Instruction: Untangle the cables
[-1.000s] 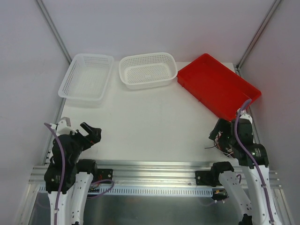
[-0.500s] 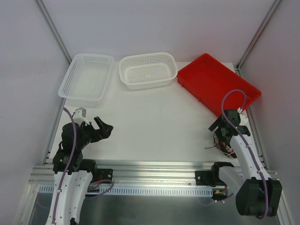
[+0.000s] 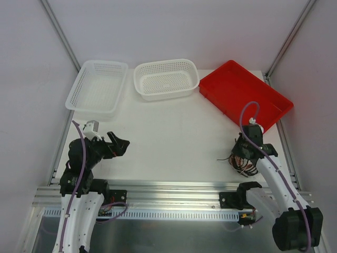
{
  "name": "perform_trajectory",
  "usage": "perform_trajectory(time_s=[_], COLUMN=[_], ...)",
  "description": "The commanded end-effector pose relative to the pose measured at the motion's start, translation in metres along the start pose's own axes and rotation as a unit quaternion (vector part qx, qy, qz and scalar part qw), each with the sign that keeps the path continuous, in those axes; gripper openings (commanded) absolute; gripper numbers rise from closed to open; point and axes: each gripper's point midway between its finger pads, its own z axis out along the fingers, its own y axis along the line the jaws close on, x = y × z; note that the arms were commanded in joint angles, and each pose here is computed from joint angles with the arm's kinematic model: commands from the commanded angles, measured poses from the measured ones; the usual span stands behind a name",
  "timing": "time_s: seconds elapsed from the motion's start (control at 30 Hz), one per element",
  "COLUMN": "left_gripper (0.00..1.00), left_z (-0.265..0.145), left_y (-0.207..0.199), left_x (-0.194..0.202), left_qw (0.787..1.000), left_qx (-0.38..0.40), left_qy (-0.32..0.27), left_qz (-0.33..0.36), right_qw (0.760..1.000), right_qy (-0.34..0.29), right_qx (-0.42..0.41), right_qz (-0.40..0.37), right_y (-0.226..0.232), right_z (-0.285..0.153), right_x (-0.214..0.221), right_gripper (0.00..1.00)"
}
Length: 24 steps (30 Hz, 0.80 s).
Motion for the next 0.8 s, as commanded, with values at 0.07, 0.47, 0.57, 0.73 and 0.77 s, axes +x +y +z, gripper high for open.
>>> perform_trajectory(time_s=[0.07,0.47,0.57,0.73,0.77], left_gripper=[0.99,0.99,0.99,0.99,0.99], left_z=[0.004,0.008,0.009,0.011,0.012], left_y=[-0.009,-0.013,-0.015,-0.017,-0.017], left_x=[-0.001,0.005,0.008,0.014,0.014], left_qw=[0.999,0.999,0.998,0.997,0.997], left_qx=[0.030,0.046,0.052,0.060,0.057], left_qy=[0.006,0.026,0.037,0.053,0.054], left_qz=[0.013,0.009,0.007,0.002,-0.005], right_qw=[0.966,0.774,0.730,0.699,0.697], right_qy=[0.007,0.009,0.040,0.081,0.077], right_qx=[-0.202,-0.318,-0.312,-0.288,-0.298], right_qz=[-0.162,-0.548,-0.607,-0.650,-0.647], right_y=[0.090,0.241,0.254,0.244,0.243], right_z=[-0.056,-0.135,-0.126,-0.103,-0.109], right_x=[0.018,0.100,0.129,0.156,0.155], right_gripper=[0.01,0.03,0.08,0.55,0.61])
